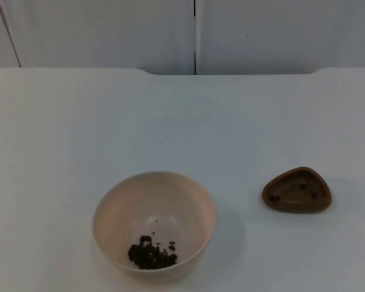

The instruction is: Pick up the bowl with the left hand and pour the coffee beans from the cup into the bowl with the right hand.

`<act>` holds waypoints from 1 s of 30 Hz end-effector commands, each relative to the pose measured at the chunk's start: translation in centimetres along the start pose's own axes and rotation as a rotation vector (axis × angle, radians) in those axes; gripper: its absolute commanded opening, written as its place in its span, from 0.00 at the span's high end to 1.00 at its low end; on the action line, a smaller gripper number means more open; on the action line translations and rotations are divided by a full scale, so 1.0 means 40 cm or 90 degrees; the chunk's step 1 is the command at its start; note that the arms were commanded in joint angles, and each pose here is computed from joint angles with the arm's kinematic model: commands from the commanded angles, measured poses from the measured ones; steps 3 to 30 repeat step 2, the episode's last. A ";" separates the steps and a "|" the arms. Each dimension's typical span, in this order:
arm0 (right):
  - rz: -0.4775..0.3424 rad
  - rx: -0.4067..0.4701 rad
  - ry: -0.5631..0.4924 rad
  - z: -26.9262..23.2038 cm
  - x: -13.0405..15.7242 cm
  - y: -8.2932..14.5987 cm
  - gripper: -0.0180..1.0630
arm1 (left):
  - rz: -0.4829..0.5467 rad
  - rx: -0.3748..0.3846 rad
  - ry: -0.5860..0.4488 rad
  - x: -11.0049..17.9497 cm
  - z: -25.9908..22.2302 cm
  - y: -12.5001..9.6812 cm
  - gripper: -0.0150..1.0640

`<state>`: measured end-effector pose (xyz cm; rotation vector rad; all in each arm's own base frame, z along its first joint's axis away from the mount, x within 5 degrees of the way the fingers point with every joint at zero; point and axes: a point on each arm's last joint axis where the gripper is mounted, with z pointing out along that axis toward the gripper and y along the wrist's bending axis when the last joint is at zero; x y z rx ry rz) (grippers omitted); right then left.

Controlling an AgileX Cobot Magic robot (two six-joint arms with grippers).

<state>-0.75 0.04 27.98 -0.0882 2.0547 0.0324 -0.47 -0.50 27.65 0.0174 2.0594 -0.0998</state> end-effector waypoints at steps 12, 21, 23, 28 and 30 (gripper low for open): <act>0.003 0.004 -0.007 0.000 -0.001 0.000 0.01 | -0.015 -0.024 -0.001 0.003 0.002 0.000 0.03; 0.003 0.004 -0.007 0.000 -0.001 0.000 0.01 | -0.015 -0.024 -0.001 0.003 0.002 0.000 0.03; 0.003 0.004 -0.007 0.000 -0.001 0.000 0.01 | -0.015 -0.024 -0.001 0.003 0.002 0.000 0.03; 0.003 0.004 -0.007 0.000 -0.001 0.000 0.01 | -0.015 -0.024 -0.001 0.003 0.002 0.000 0.03; 0.003 0.004 -0.007 0.000 -0.001 0.000 0.01 | -0.015 -0.024 -0.001 0.003 0.002 0.000 0.03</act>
